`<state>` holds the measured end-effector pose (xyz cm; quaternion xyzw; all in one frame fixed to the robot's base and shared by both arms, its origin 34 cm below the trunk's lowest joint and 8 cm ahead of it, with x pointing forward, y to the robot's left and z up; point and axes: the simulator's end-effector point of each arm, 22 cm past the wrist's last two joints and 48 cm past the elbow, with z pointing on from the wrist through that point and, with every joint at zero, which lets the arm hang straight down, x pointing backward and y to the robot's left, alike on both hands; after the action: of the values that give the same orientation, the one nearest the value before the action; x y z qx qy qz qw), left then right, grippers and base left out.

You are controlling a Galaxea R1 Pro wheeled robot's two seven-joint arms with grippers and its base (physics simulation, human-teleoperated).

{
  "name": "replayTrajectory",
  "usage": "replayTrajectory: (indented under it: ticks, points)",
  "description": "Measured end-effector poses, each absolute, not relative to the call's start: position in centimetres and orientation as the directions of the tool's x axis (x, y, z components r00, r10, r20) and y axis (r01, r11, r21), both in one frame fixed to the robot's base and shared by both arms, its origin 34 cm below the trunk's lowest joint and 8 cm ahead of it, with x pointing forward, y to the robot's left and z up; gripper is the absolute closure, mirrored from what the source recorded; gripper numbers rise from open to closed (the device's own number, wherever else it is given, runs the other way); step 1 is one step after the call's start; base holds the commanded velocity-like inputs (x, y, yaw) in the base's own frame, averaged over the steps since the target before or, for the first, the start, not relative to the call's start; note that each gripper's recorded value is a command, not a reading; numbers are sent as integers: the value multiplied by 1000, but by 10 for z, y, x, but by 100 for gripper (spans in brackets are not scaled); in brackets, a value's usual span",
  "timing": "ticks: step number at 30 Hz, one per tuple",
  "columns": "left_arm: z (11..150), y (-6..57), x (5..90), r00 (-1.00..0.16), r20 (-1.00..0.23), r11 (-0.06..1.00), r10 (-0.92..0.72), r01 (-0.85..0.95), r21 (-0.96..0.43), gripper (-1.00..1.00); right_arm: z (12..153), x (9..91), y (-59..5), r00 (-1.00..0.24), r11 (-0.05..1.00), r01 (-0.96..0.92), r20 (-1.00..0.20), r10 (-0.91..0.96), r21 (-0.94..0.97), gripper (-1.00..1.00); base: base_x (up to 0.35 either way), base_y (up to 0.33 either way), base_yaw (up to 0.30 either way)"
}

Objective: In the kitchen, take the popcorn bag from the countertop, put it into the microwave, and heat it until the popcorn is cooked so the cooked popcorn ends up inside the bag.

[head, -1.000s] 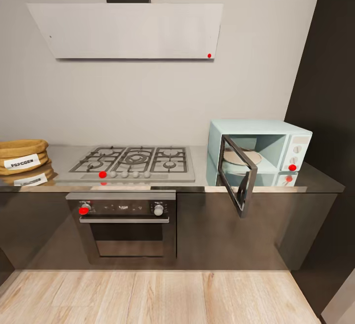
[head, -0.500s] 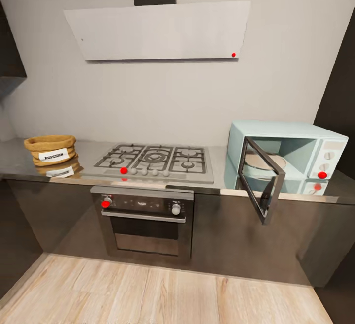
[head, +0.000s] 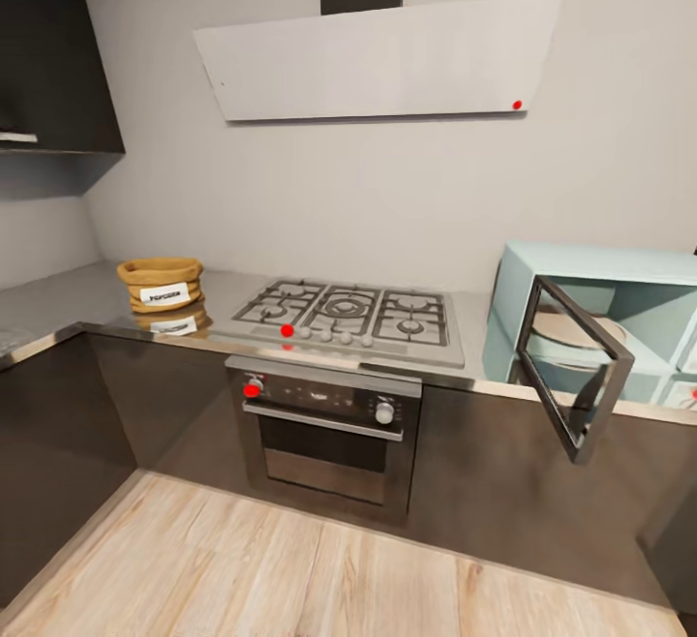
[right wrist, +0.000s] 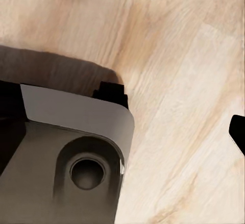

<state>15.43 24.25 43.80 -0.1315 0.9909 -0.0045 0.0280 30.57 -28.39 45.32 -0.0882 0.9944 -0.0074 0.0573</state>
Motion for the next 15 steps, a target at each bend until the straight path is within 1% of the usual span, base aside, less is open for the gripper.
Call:
replayTrajectory:
  ticks: [8,15]
  points:
    - [438,245,154,-962,-55,963,-269,-269,-7,-100,451,293,-286,-980,985,-171,-99,-174,-35,-100,0,0,274]
    - [438,244,153,-954,-53,955,-295,-295,-5,-100,449,285,-272,-978,983,-182,-97,-183,-17,-100,0,0,274]
